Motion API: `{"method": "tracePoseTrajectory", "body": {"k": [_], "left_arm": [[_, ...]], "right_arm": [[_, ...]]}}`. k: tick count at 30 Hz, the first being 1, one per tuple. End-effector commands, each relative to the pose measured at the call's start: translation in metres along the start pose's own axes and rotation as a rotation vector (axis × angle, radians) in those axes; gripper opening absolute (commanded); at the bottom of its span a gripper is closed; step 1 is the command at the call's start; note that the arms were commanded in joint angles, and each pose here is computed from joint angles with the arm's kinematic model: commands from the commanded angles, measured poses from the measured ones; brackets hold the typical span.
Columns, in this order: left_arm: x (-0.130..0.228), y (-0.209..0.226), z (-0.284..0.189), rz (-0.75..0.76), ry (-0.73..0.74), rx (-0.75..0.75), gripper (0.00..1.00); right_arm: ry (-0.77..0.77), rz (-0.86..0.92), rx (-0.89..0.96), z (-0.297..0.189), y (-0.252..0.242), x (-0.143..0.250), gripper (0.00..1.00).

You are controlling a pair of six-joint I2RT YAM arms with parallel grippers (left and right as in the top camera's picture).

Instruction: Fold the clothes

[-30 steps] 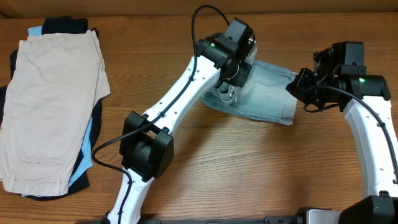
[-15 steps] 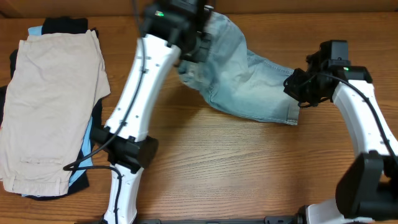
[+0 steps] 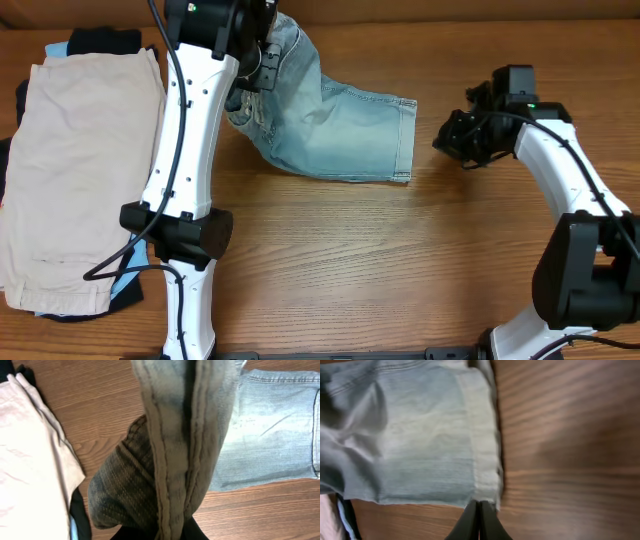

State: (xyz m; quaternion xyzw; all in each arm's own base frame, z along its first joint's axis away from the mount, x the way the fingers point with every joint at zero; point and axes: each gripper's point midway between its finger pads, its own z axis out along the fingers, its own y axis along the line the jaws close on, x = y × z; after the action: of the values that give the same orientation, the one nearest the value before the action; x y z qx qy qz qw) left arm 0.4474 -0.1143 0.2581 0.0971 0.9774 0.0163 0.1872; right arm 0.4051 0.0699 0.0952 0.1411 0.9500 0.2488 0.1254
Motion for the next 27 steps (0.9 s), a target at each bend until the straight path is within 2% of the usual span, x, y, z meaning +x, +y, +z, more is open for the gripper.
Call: {"method": "tracePoseTrajectory", "body": {"k": [1,17,27], "left_arm": [[-0.004,-0.001,-0.018,0.02,-0.053,-0.001,0.04],[-0.003,-0.017,-0.018,-0.027,-0.043,0.087,0.04],[-0.001,-0.046,-0.002,-0.025,-0.002,0.135,0.04]], "right_arm": [[0.01,-0.05,-0.018,0.013,0.011,0.001,0.04],[0.104,-0.075,0.044,0.095,-0.014,0.012,0.04],[0.136,-0.054,0.06,0.108,-0.024,0.019,0.04]]}}
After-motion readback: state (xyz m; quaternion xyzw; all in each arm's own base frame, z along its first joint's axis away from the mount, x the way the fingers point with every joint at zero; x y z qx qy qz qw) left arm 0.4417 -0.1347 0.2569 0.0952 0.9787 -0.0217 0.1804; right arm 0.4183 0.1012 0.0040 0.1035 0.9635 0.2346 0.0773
